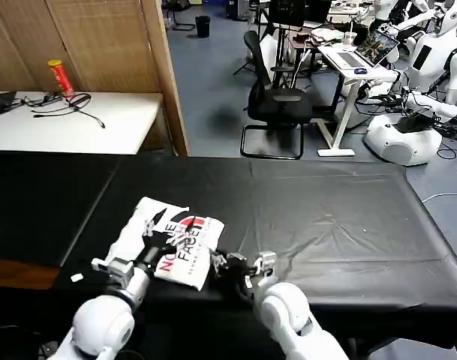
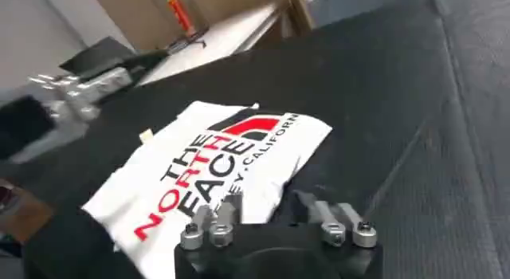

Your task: Fold and organize the clothes.

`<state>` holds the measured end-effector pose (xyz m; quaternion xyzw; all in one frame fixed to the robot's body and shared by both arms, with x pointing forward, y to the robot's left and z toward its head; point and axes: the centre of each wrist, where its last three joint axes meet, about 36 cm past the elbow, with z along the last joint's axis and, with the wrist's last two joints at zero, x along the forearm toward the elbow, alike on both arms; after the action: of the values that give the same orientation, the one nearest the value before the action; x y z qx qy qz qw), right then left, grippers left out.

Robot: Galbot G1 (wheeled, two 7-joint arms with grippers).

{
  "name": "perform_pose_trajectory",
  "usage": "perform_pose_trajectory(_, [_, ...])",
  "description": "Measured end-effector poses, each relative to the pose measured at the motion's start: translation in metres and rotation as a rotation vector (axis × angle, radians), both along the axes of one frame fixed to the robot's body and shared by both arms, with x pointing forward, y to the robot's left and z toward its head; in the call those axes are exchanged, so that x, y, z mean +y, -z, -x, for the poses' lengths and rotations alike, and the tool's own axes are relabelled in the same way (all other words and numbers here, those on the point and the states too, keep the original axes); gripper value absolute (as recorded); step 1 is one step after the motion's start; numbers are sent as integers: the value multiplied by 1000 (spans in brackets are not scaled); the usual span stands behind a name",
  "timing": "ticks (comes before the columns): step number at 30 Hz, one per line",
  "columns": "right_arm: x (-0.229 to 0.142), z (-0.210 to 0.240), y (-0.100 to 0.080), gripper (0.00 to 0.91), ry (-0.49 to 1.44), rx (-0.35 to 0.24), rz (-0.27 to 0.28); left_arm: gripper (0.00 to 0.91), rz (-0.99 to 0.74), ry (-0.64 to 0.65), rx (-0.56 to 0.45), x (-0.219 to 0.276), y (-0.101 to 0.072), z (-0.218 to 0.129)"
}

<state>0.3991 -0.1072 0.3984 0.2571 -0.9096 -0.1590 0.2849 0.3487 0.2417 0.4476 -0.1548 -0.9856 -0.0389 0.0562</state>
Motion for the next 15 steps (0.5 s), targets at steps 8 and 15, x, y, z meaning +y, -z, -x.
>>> perform_pose_trajectory(8, [-8, -2, 3, 0, 10, -1, 14, 878, -1, -17, -6, 5, 1, 1])
perform_pose_trajectory(15, [-51, 1, -16, 0, 74, -11, 109, 878, -2, -38, -4, 11, 6, 1])
